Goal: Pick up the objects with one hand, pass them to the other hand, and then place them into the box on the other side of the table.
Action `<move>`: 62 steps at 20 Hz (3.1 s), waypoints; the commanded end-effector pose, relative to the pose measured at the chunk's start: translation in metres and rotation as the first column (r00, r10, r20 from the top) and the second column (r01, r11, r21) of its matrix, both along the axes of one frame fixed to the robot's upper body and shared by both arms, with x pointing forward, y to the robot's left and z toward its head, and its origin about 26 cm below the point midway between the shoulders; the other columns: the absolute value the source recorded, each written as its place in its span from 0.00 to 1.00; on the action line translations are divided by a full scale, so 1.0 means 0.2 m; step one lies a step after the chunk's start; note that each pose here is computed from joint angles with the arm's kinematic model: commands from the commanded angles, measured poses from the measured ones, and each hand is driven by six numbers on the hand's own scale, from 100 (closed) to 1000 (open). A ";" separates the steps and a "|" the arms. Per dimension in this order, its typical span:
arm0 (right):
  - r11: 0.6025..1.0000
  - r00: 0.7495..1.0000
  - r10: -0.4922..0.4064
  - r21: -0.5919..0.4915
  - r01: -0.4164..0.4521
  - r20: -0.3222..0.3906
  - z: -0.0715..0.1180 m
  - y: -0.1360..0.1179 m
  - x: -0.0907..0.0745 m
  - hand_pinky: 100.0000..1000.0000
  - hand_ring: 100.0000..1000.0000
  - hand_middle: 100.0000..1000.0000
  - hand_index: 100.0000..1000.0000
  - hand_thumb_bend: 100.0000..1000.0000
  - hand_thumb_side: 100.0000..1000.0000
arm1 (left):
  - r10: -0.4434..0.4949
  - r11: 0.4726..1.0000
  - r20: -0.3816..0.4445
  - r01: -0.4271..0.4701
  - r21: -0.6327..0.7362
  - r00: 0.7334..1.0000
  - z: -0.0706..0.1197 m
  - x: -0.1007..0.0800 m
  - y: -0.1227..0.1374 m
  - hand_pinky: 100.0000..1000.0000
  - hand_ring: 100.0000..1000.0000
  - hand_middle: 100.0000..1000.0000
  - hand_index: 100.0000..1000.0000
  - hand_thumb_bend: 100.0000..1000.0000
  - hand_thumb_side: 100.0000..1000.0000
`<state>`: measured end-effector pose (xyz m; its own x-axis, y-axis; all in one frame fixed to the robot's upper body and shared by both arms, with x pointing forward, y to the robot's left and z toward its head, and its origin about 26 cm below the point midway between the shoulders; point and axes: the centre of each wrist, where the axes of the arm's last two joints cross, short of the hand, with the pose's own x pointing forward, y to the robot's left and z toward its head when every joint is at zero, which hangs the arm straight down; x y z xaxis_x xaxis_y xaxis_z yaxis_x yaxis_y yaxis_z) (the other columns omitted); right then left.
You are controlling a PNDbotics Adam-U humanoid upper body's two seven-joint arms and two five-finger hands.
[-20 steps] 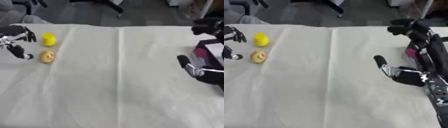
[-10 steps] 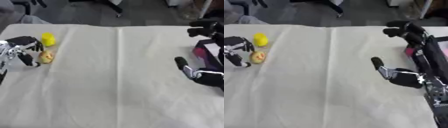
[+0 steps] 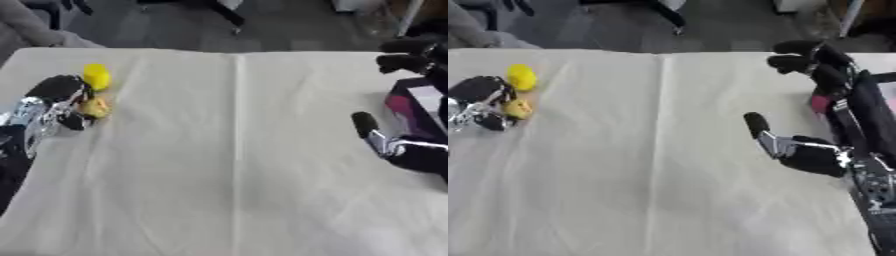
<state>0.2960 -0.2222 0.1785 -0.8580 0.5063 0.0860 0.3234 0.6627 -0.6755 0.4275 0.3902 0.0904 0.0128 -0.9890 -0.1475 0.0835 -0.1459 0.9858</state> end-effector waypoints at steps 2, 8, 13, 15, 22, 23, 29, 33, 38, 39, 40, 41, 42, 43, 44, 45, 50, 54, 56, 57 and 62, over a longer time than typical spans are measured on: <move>0.999 0.998 0.045 -0.033 -0.044 0.035 0.06 0.02 -0.01 0.85 0.59 0.74 0.76 0.24 0.43 | -0.040 0.995 0.151 0.053 -0.082 0.988 0.17 0.01 -0.01 0.59 0.35 0.23 0.35 0.24 0.00; 0.978 0.981 0.172 -0.130 -0.160 0.085 0.16 0.10 0.01 0.86 0.64 0.77 0.80 0.27 0.40 | -0.175 0.931 0.241 0.240 -0.275 0.955 0.39 -0.04 -0.16 0.58 0.34 0.22 0.33 0.22 0.00; 0.944 0.948 0.271 -0.239 -0.228 0.168 0.27 0.22 0.02 0.90 0.77 0.86 0.89 0.38 0.41 | -0.332 0.784 0.255 0.416 -0.460 0.908 0.48 -0.10 -0.43 0.56 0.34 0.22 0.33 0.20 0.00; 0.935 0.938 0.287 -0.271 -0.229 0.197 0.30 0.24 0.02 0.92 0.80 0.88 0.91 0.42 0.41 | -0.392 0.705 0.246 0.462 -0.539 0.886 0.50 -0.13 -0.53 0.56 0.34 0.22 0.33 0.20 0.00; 0.915 0.910 0.335 -0.316 -0.252 0.245 0.33 0.32 0.01 0.94 0.84 0.90 0.94 0.45 0.40 | -0.600 0.444 0.200 0.531 -0.722 0.775 0.56 -0.24 -0.86 0.56 0.36 0.24 0.34 0.18 0.00; 0.914 0.906 0.341 -0.313 -0.258 0.250 0.34 0.33 0.01 0.94 0.84 0.89 0.94 0.44 0.39 | -0.631 0.418 0.196 0.542 -0.729 0.751 0.57 -0.26 -0.90 0.56 0.36 0.24 0.34 0.18 0.00; 0.902 0.881 0.387 -0.311 -0.299 0.273 0.36 0.38 0.00 0.93 0.82 0.87 0.93 0.36 0.35 | -0.764 0.280 0.174 0.563 -0.778 0.621 0.64 -0.34 -1.09 0.57 0.37 0.26 0.36 0.17 0.00; 0.904 0.877 0.389 -0.304 -0.302 0.284 0.36 0.39 0.00 0.92 0.80 0.85 0.91 0.33 0.35 | -0.823 0.217 0.162 0.565 -0.796 0.544 0.67 -0.39 -1.16 0.58 0.40 0.28 0.38 0.16 0.00; 0.909 0.875 0.385 -0.285 -0.305 0.292 0.36 0.39 0.00 0.91 0.77 0.83 0.89 0.32 0.35 | -0.874 0.158 0.131 0.528 -0.834 0.468 0.70 -0.45 -1.20 0.60 0.44 0.30 0.39 0.15 0.00; 0.910 0.875 0.385 -0.281 -0.306 0.292 0.35 0.40 0.00 0.90 0.76 0.82 0.89 0.32 0.35 | -0.881 0.148 0.124 0.515 -0.845 0.457 0.70 -0.45 -1.20 0.61 0.44 0.30 0.39 0.15 0.00; 0.911 0.876 0.384 -0.277 -0.307 0.293 0.35 0.40 -0.01 0.90 0.76 0.82 0.88 0.32 0.35 | -0.887 0.139 0.118 0.502 -0.854 0.447 0.71 -0.45 -1.20 0.61 0.44 0.31 0.40 0.15 0.00; 0.911 0.875 0.384 -0.274 -0.308 0.294 0.35 0.40 -0.01 0.90 0.75 0.82 0.88 0.32 0.34 | -0.892 0.130 0.115 0.493 -0.860 0.437 0.71 -0.46 -1.20 0.61 0.45 0.31 0.40 0.15 0.00; 0.912 0.875 0.384 -0.272 -0.308 0.294 0.35 0.40 -0.01 0.90 0.75 0.82 0.88 0.32 0.34 | -0.896 0.123 0.115 0.488 -0.864 0.429 0.72 -0.46 -1.21 0.61 0.45 0.31 0.40 0.15 0.00; 0.912 0.875 0.383 -0.270 -0.309 0.294 0.35 0.40 -0.01 0.90 0.75 0.81 0.87 0.32 0.34 | -0.899 0.116 0.117 0.487 -0.866 0.422 0.73 -0.47 -1.21 0.61 0.45 0.31 0.40 0.16 0.00; 0.912 0.876 0.383 -0.267 -0.310 0.293 0.34 0.40 -0.01 0.89 0.74 0.81 0.87 0.31 0.34 | -0.902 0.109 0.120 0.489 -0.866 0.415 0.74 -0.47 -1.21 0.62 0.45 0.32 0.40 0.16 0.00; 0.913 0.877 0.384 -0.264 -0.312 0.290 0.34 0.40 -0.01 0.89 0.74 0.81 0.86 0.31 0.34 | -0.904 0.104 0.124 0.492 -0.864 0.409 0.75 -0.48 -1.21 0.62 0.45 0.32 0.41 0.16 0.00; 0.914 0.883 0.384 -0.244 -0.324 0.268 0.32 0.39 -0.01 0.88 0.68 0.77 0.81 0.29 0.33 | -0.911 0.079 0.147 0.513 -0.855 0.386 0.79 -0.50 -1.20 0.62 0.46 0.32 0.41 0.16 0.00; 0.912 0.889 0.388 -0.239 -0.332 0.243 0.30 0.39 -0.01 0.85 0.61 0.72 0.76 0.26 0.30 | -0.913 0.063 0.167 0.531 -0.845 0.373 0.82 -0.52 -1.20 0.62 0.46 0.33 0.42 0.16 0.00; 0.911 0.891 0.389 -0.240 -0.335 0.235 0.30 0.39 -0.01 0.85 0.60 0.71 0.75 0.25 0.30 | -0.915 0.054 0.175 0.539 -0.841 0.364 0.84 -0.53 -1.20 0.62 0.46 0.33 0.42 0.16 0.00; 0.911 0.892 0.390 -0.241 -0.336 0.231 0.29 0.39 -0.01 0.85 0.59 0.70 0.74 0.24 0.29 | -0.916 0.051 0.177 0.542 -0.839 0.361 0.85 -0.53 -1.20 0.62 0.46 0.33 0.42 0.16 0.00; 0.904 0.895 0.396 -0.257 -0.341 0.205 0.28 0.39 -0.02 0.82 0.54 0.66 0.70 0.18 0.24 | -0.921 0.040 0.183 0.553 -0.832 0.343 0.87 -0.55 -1.21 0.63 0.46 0.33 0.42 0.16 0.00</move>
<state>0.2958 -0.1415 0.2287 -0.9697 0.1369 -0.2025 0.2431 0.6259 -0.7410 0.3209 0.1444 0.2503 -0.6205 -0.1145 0.7758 0.7229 0.3000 0.6224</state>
